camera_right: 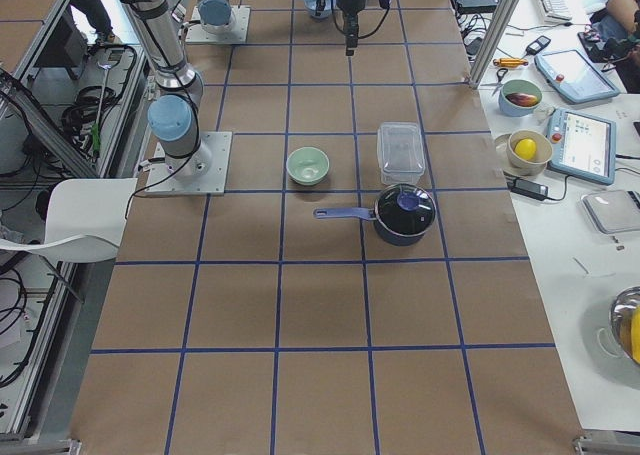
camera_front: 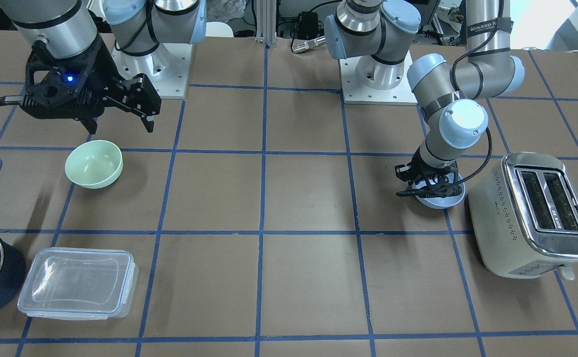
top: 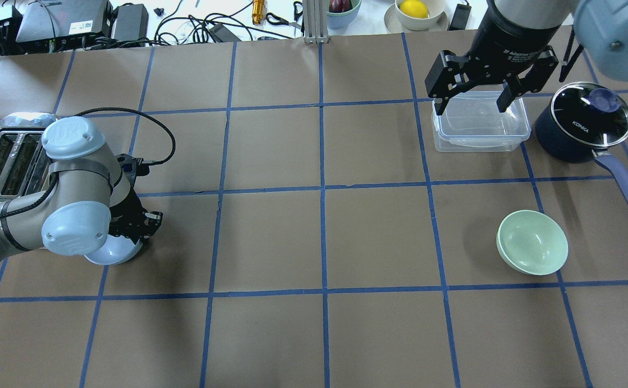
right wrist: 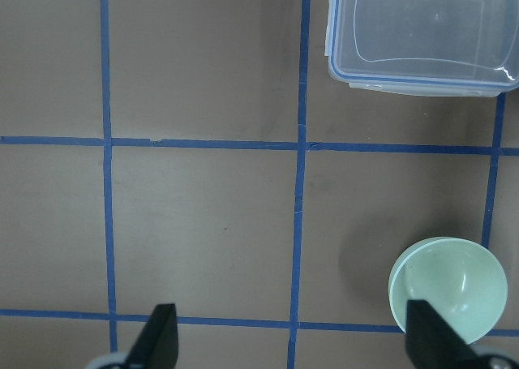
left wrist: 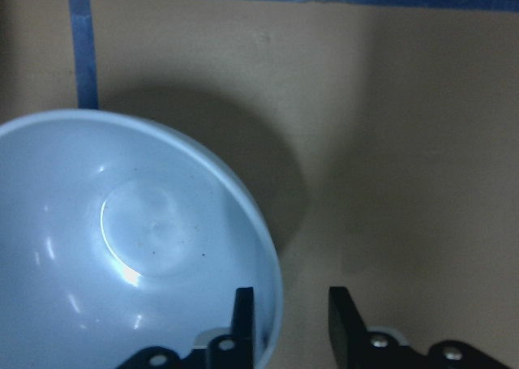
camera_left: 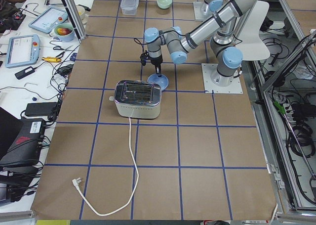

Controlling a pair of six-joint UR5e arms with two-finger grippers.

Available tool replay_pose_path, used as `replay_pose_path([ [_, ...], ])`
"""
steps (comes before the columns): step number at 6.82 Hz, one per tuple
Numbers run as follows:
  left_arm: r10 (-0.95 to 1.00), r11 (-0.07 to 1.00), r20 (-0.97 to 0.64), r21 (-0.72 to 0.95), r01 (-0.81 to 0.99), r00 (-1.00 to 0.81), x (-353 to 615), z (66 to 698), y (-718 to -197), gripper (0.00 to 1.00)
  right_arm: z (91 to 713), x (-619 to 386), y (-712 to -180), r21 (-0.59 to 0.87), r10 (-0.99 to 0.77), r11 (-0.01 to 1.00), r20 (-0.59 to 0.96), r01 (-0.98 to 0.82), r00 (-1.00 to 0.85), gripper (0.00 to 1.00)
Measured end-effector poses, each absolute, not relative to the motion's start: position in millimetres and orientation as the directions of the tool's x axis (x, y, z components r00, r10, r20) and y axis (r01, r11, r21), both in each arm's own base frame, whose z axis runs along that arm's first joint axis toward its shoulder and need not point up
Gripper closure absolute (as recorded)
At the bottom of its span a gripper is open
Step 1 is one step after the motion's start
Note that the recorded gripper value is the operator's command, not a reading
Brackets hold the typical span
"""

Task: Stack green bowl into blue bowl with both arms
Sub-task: 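Carry the blue bowl to table center with left gripper while right gripper grasps green bowl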

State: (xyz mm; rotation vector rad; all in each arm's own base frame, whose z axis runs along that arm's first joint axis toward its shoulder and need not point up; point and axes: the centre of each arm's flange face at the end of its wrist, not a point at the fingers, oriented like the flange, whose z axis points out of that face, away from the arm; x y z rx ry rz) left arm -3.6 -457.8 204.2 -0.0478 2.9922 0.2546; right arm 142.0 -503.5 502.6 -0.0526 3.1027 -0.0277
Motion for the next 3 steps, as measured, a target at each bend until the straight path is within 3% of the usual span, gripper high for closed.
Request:
replay_pose_path([
  [3,0.003,0.998,-0.122,0.069,-0.005,-0.992,-33.4,230.5,-485.2,1.00,501.4,136.9,-505.5,-0.015,-0.027,1.000,-0.038,-0.026,-0.999,0.00],
])
